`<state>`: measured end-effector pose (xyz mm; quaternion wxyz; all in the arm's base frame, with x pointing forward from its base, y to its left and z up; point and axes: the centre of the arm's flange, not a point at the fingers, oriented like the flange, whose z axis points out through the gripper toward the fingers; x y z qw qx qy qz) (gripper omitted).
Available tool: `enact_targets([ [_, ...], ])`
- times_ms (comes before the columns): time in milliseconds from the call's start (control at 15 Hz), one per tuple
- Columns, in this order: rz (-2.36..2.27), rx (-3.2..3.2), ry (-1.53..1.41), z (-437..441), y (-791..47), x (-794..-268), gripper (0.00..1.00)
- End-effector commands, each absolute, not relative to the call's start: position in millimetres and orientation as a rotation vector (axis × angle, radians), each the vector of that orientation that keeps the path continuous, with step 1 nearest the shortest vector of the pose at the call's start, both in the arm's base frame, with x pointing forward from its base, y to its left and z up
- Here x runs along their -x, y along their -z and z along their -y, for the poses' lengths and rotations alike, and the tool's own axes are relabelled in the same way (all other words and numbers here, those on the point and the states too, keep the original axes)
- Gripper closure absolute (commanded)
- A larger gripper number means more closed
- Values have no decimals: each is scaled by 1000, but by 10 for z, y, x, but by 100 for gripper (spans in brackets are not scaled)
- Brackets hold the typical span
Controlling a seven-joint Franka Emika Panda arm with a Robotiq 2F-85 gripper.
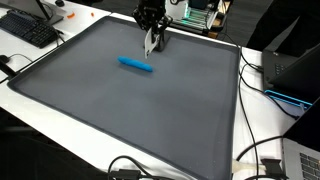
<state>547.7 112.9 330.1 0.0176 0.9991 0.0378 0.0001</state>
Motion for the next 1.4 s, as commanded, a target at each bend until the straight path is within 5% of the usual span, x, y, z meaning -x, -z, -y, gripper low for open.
enact_targets([
  [0,-192,-3068,-46,-1084,-3086,-5632,99],
  [1333,-322,-3017,-151,-1022,-2373,-5759,99],
])
